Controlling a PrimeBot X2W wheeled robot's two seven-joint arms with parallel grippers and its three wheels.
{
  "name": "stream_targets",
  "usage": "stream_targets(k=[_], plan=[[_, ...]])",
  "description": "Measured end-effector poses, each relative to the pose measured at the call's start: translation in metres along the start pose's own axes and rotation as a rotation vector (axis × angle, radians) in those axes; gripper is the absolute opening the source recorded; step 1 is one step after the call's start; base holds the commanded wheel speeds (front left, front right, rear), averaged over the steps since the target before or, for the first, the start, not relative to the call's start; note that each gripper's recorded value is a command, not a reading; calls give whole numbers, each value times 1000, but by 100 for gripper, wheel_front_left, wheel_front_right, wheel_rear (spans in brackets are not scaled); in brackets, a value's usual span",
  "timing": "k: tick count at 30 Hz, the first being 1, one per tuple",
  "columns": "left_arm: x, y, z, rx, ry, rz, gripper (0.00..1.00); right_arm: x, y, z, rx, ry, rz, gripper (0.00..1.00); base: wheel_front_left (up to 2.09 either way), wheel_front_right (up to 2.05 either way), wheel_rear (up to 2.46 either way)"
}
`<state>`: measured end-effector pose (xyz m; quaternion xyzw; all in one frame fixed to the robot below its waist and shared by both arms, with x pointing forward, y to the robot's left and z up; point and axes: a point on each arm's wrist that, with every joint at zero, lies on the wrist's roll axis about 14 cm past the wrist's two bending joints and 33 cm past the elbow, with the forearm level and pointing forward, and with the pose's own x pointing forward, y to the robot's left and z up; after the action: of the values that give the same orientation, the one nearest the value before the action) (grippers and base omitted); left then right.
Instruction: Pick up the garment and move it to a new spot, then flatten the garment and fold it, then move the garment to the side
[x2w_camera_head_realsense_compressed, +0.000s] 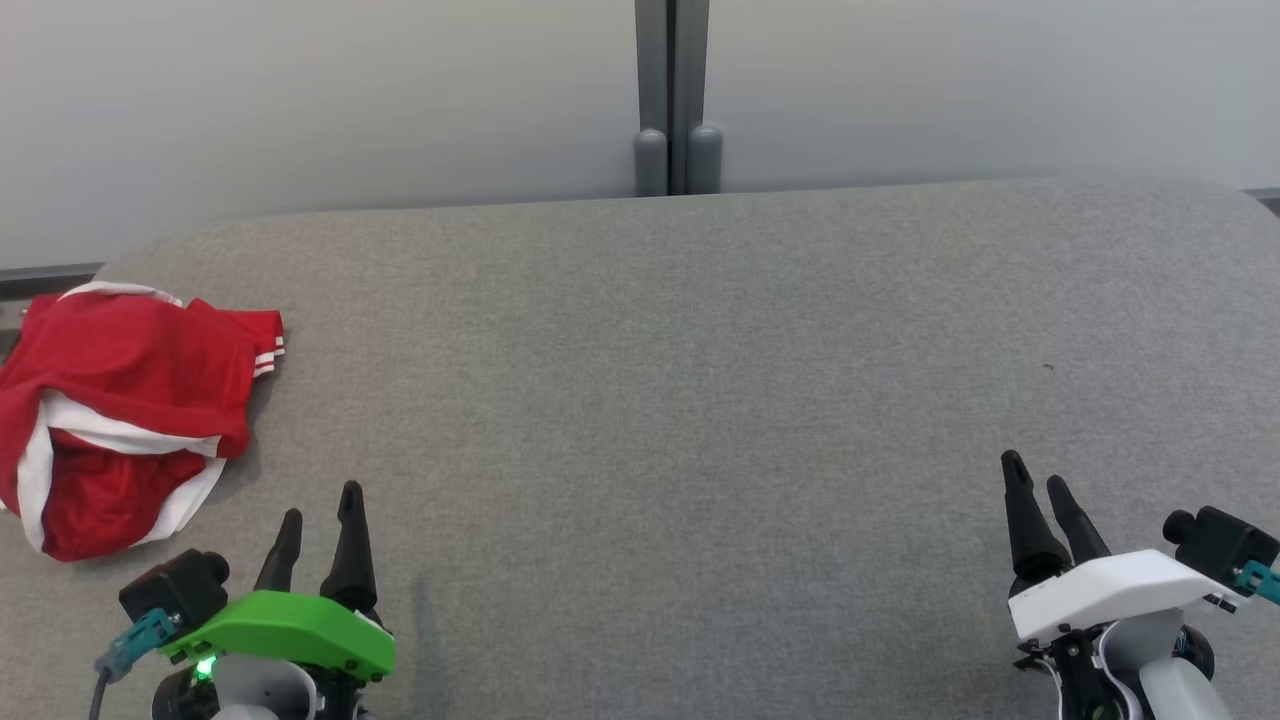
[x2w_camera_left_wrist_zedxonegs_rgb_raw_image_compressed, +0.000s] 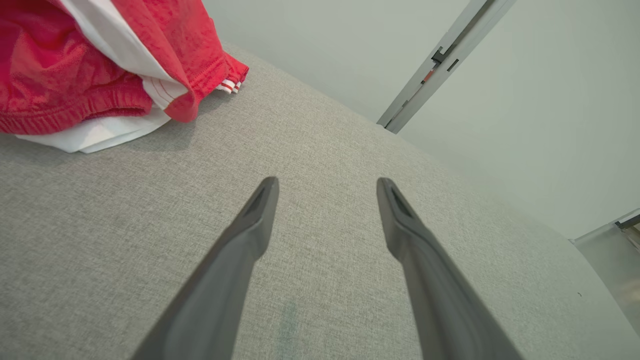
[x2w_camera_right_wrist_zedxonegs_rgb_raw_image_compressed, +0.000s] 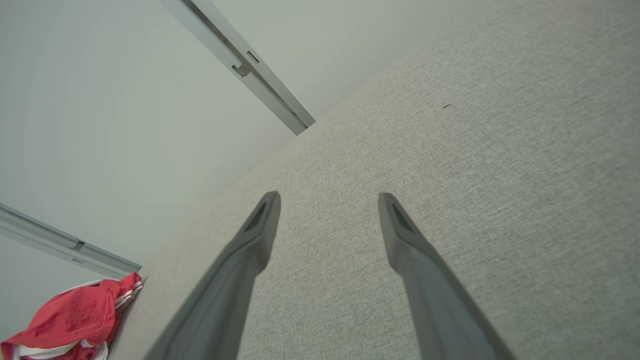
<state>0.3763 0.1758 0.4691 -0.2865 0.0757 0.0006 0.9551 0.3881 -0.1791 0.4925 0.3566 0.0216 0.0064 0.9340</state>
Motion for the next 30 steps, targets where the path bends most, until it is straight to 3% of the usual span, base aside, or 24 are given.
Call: stream_targets(k=[20, 30], plan=[[-1, -14, 12, 283, -61, -38, 100, 3, 22, 3, -235, -40, 74, 100, 0, 0, 0], [-4, -21, 9, 371, -71, -78, 100, 1, 24, -7, -345, -22, 93, 100, 0, 0, 0]])
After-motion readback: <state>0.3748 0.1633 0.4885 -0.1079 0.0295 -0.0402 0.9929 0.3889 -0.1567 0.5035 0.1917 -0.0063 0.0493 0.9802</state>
